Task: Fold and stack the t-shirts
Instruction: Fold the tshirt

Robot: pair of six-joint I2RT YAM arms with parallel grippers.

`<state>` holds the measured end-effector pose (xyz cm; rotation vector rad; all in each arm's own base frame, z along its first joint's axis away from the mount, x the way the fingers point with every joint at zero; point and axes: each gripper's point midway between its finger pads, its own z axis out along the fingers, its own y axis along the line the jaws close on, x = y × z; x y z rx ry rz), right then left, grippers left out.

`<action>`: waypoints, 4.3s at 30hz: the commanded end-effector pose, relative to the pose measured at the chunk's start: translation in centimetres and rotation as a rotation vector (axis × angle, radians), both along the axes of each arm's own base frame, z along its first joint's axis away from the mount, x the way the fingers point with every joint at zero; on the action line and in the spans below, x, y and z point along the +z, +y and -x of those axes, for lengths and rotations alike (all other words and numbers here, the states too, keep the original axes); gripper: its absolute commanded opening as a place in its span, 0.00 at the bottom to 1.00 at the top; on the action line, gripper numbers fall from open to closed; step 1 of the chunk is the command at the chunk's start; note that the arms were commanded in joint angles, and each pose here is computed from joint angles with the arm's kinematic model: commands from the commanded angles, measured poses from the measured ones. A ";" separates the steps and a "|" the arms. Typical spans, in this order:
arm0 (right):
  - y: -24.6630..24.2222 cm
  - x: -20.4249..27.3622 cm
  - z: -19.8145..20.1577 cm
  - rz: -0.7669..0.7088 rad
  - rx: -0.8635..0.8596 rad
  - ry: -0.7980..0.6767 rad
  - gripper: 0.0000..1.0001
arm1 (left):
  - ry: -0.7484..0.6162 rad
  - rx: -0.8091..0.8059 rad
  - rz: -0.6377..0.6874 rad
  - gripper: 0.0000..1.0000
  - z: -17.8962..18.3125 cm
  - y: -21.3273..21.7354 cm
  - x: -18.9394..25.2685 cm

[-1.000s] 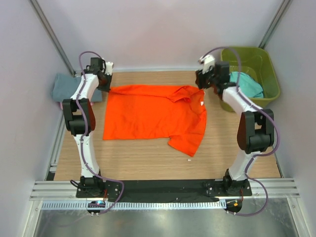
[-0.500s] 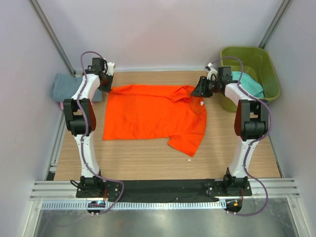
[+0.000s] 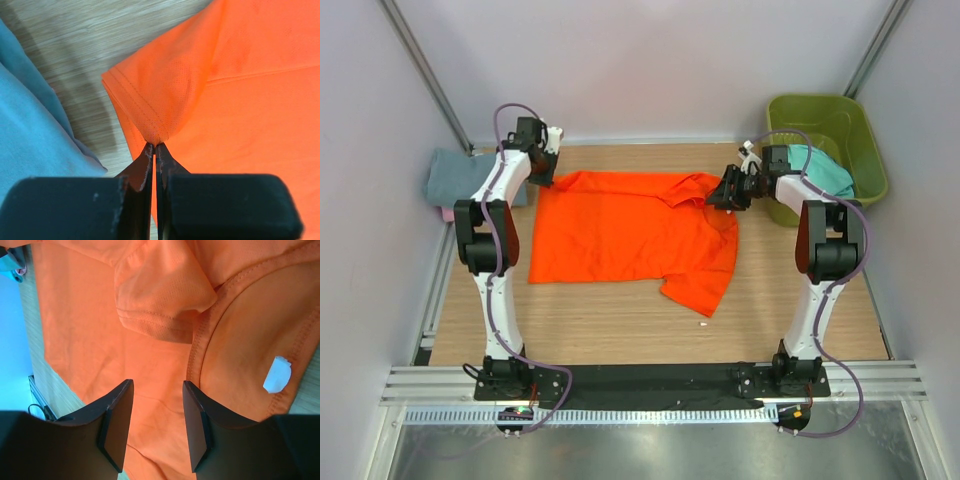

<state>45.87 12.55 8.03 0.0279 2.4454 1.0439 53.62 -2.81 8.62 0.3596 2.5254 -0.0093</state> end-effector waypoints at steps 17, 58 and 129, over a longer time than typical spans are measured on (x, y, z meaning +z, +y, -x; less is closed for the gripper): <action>1.9 -0.8 -4.4 0.082 0.016 -0.097 0.49 | -0.074 -0.001 -0.040 0.00 0.0 0.8 3.4; 1.7 1.0 -6.8 0.220 -0.009 -0.268 0.02 | -0.075 -0.006 -0.030 0.00 -0.4 0.0 3.2; -12.5 53.3 25.9 0.826 -0.447 -1.326 0.01 | -1.034 -0.080 0.111 0.00 29.3 -0.4 48.1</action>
